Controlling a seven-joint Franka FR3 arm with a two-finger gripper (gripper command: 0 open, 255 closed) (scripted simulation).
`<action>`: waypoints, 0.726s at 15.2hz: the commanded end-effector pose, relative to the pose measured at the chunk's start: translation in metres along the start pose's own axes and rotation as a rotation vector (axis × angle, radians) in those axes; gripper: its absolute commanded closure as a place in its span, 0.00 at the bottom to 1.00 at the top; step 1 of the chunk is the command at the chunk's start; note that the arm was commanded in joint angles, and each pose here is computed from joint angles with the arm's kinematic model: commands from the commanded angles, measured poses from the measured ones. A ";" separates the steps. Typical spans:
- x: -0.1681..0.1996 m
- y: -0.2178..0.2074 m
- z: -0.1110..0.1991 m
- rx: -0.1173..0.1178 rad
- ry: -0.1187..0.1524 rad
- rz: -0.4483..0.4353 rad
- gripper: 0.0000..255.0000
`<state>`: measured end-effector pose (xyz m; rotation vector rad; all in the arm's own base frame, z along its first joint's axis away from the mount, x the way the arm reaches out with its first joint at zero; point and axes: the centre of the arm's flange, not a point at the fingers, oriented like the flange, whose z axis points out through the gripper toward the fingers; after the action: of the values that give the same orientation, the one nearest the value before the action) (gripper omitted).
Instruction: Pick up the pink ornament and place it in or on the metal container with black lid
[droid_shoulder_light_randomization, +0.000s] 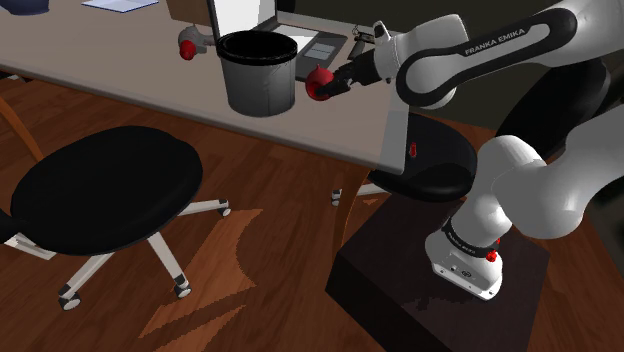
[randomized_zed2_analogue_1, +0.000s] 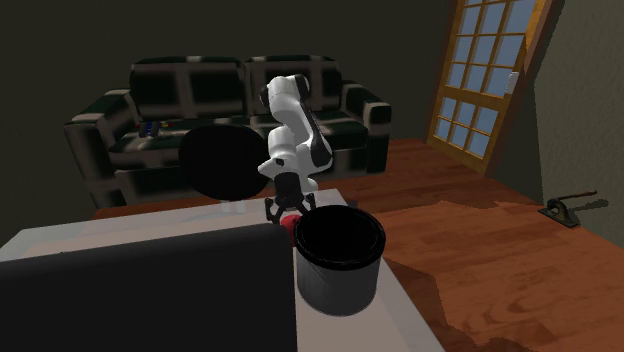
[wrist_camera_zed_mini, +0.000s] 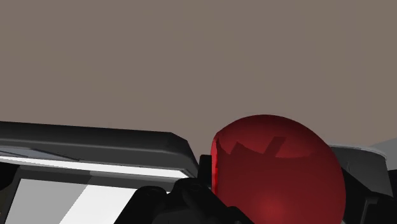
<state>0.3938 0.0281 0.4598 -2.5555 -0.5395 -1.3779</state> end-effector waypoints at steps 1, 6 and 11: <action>0.004 0.000 -0.003 0.001 -0.002 0.000 1.00; 0.026 0.000 -0.017 0.001 -0.002 0.000 1.00; 0.048 0.000 -0.032 0.001 -0.002 0.000 1.00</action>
<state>0.3939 0.0289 0.5125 -2.5566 -0.5396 -1.3752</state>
